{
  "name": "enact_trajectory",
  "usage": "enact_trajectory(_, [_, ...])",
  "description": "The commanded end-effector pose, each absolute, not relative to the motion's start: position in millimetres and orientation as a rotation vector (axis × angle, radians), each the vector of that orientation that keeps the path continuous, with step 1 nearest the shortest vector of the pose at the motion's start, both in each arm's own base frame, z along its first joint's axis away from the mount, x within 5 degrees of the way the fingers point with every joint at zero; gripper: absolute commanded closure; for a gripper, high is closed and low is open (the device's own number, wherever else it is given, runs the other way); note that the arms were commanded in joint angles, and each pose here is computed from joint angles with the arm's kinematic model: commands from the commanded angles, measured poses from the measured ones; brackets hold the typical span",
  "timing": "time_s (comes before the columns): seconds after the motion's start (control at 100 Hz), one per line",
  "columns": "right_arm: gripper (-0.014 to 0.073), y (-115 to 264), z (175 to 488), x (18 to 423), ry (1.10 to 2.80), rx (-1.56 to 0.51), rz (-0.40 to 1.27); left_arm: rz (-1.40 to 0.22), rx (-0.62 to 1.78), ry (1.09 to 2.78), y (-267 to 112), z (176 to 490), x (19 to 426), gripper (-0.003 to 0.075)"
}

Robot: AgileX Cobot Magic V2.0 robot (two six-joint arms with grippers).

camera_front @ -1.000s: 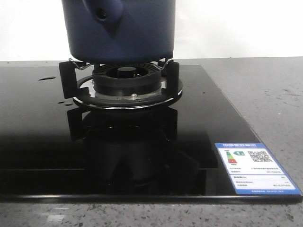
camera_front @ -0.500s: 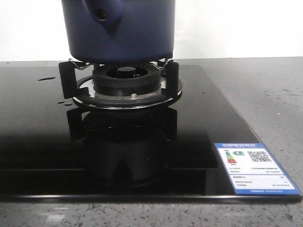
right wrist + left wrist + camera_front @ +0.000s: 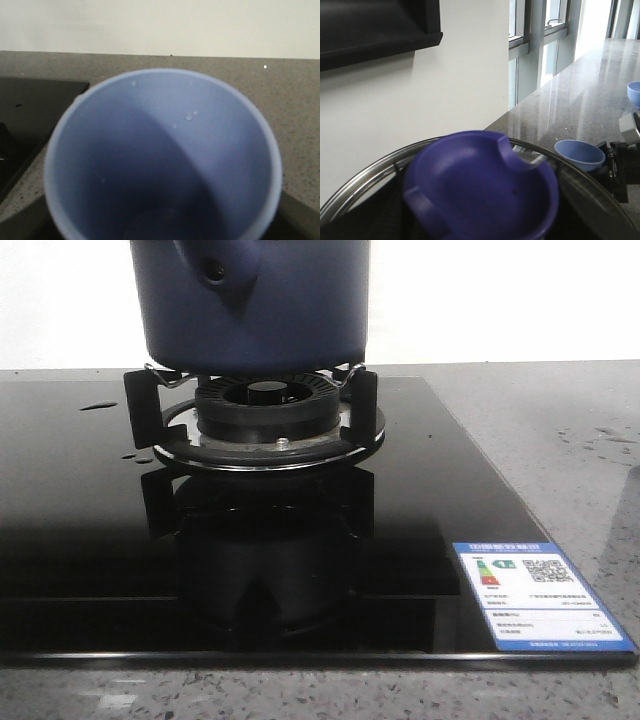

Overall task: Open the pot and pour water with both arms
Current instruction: 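Turn the cup upright and set it on the counter with the right gripper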

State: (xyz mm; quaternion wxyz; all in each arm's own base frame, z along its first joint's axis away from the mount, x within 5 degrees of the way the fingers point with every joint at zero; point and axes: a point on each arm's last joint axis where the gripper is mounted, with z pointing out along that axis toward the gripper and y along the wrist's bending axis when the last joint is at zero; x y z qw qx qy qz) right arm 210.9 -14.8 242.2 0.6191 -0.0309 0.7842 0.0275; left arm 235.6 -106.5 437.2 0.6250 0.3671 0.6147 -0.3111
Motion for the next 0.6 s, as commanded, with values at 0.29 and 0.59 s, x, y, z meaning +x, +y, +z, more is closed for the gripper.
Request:
enact_trajectory(0.29, [0.013, -13, 252, 217, 1.717, -0.089, 0.099, -0.772, 0.787, 1.332, -106, 458, 226, 0.0456])
enact_trajectory(0.59, [-0.0051, -13, 263, 209, 1.683, -0.093, 0.076, -0.771, 0.788, 1.333, -106, 458, 226, 0.0456])
